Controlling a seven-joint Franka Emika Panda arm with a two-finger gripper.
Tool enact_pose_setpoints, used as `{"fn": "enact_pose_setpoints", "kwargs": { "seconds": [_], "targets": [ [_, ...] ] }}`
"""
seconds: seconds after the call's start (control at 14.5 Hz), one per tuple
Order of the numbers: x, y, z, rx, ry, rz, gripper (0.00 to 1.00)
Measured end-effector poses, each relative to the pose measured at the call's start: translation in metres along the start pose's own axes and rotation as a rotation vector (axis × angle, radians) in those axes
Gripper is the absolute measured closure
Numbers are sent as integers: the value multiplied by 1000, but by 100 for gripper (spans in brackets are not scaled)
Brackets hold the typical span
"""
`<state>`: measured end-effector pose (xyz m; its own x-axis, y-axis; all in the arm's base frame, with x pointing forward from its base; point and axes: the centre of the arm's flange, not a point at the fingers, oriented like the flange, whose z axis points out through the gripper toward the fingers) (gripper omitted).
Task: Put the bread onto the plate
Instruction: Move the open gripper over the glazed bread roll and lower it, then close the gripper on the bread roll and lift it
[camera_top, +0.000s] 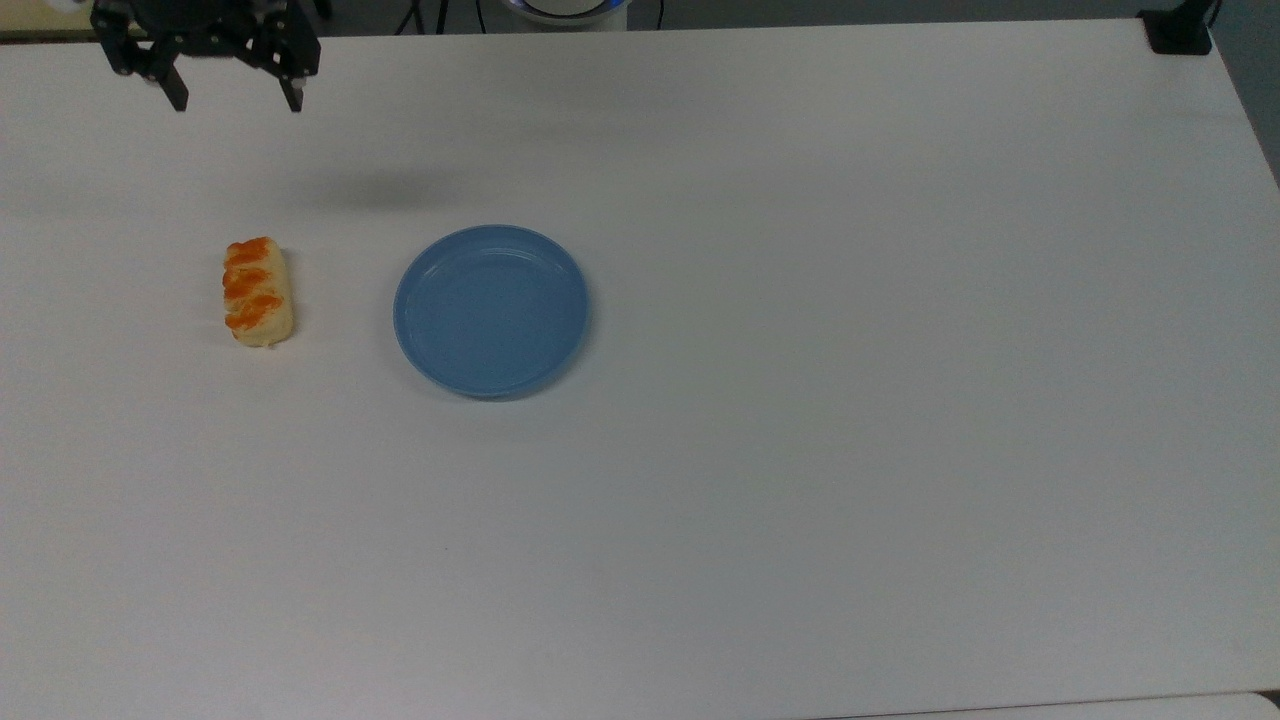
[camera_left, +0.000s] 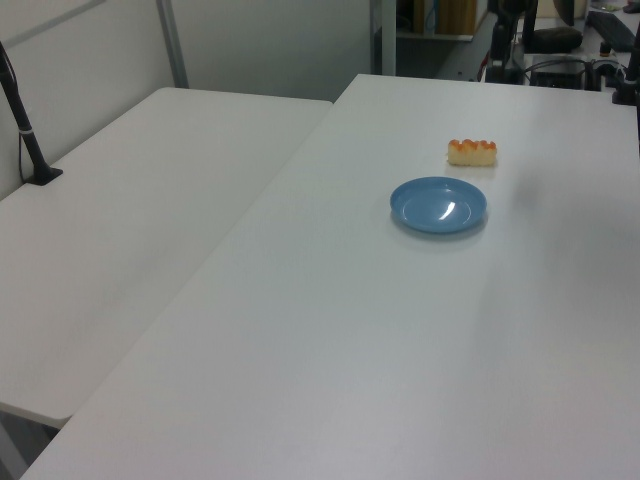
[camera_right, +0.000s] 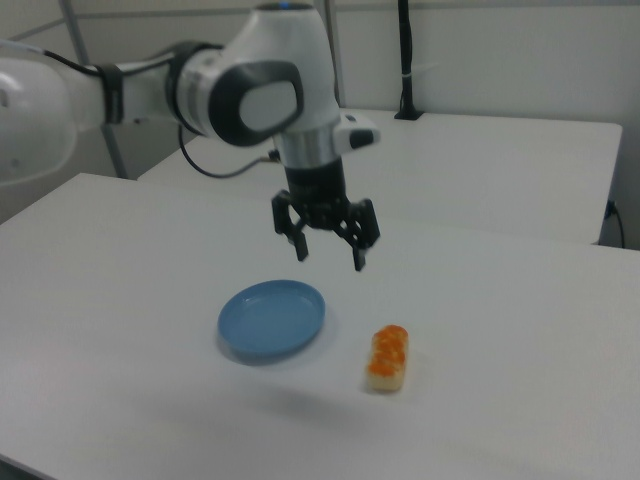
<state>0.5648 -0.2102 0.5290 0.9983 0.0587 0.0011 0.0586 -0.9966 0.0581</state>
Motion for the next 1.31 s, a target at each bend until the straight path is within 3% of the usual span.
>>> {"fn": "enact_pose_setpoints", "kwargs": {
  "seconds": [0.41,0.97,1.04,1.17,1.24,1.31],
  "targets": [
    [42,17,132,-40,-26,2,0],
    [50,40,203,-81,2,22,0],
    [51,38,213,-85,8,19,5],
    [55,31,229,-82,5,23,37],
    [56,30,226,-82,10,26,48],
    [57,30,222,-84,17,29,51]
  ]
}}
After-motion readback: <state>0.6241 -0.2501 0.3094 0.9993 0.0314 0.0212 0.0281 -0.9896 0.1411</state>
